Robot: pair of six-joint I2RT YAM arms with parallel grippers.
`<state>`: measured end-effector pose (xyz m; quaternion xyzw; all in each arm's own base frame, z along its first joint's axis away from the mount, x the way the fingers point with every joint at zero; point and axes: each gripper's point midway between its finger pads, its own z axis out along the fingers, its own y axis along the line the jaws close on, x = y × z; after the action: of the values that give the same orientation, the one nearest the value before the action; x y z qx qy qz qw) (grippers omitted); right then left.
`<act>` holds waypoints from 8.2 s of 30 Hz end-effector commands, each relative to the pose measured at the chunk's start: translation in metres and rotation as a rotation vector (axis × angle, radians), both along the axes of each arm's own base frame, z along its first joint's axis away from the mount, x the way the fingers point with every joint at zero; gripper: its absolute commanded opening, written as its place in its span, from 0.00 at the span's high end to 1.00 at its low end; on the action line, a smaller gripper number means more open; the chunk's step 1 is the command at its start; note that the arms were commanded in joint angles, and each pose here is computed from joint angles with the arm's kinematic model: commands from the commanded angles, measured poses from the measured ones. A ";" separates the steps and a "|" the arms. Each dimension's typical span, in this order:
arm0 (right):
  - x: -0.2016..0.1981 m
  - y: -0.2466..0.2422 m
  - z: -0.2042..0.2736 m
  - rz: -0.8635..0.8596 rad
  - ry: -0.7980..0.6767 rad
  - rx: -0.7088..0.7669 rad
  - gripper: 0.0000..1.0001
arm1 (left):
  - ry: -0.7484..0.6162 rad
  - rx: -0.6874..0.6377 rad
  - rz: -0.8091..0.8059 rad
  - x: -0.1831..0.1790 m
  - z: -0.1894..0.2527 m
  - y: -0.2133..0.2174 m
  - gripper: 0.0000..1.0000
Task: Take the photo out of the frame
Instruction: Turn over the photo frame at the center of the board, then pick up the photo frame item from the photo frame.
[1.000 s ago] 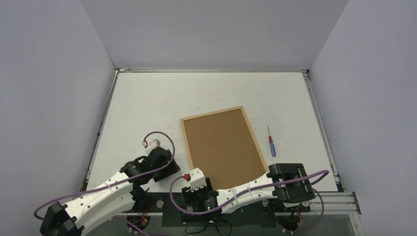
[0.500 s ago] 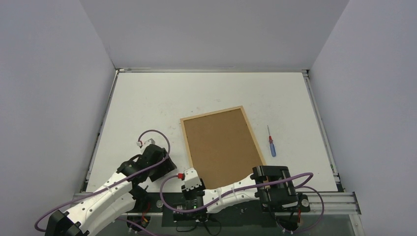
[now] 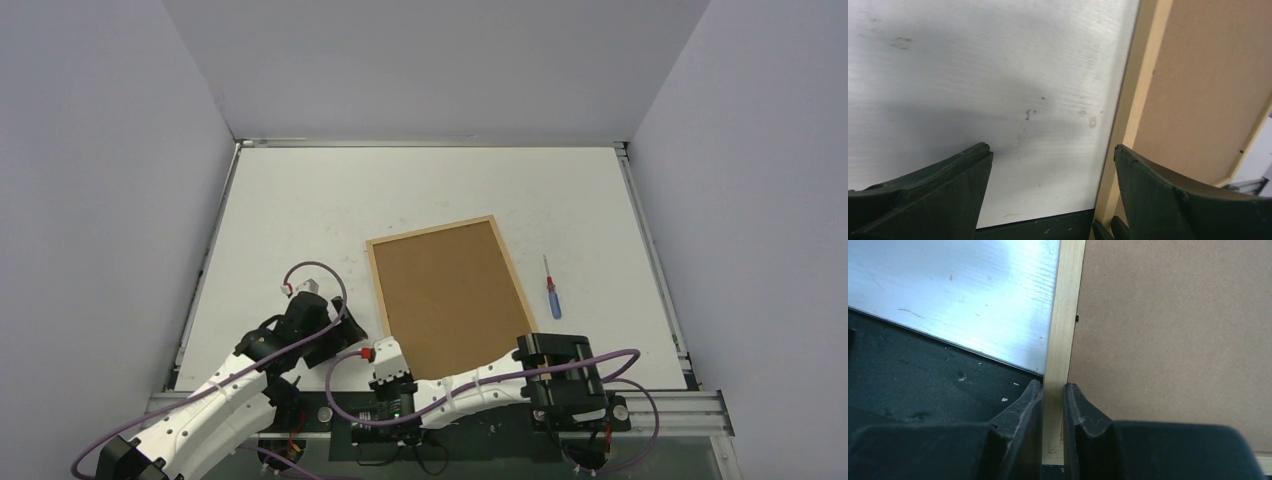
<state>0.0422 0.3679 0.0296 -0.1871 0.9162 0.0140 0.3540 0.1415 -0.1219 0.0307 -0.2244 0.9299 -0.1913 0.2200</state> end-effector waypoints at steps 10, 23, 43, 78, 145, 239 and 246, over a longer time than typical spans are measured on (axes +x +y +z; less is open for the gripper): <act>0.000 0.026 0.092 0.047 0.034 0.377 1.00 | -0.350 -0.453 -0.053 0.066 0.075 -0.064 0.03; -0.008 0.032 0.100 0.075 0.071 0.444 1.00 | -0.437 -0.636 -0.021 0.114 0.100 -0.052 0.03; -0.017 0.041 0.121 0.117 0.088 0.538 1.00 | -0.456 -0.704 -0.077 0.132 0.088 -0.064 0.36; -0.051 -0.056 0.199 0.539 -0.527 0.267 0.38 | -0.378 -0.370 -0.090 0.137 0.153 -0.037 1.00; 0.032 -0.026 0.192 0.353 -0.695 0.135 1.00 | -0.488 -0.217 -0.021 0.125 0.237 -0.001 0.03; 0.071 -0.160 0.099 -0.392 -0.128 0.707 0.26 | -0.087 -0.198 -0.016 0.060 0.023 -0.004 0.03; 0.129 -0.190 0.117 -0.346 -0.139 0.277 0.19 | -0.061 -0.181 -0.037 0.059 0.017 -0.005 0.03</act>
<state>0.1389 0.2155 0.1632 0.1221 0.8576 0.2131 0.4519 0.1892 -0.1246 0.0378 -0.2434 0.9036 -0.2859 0.2062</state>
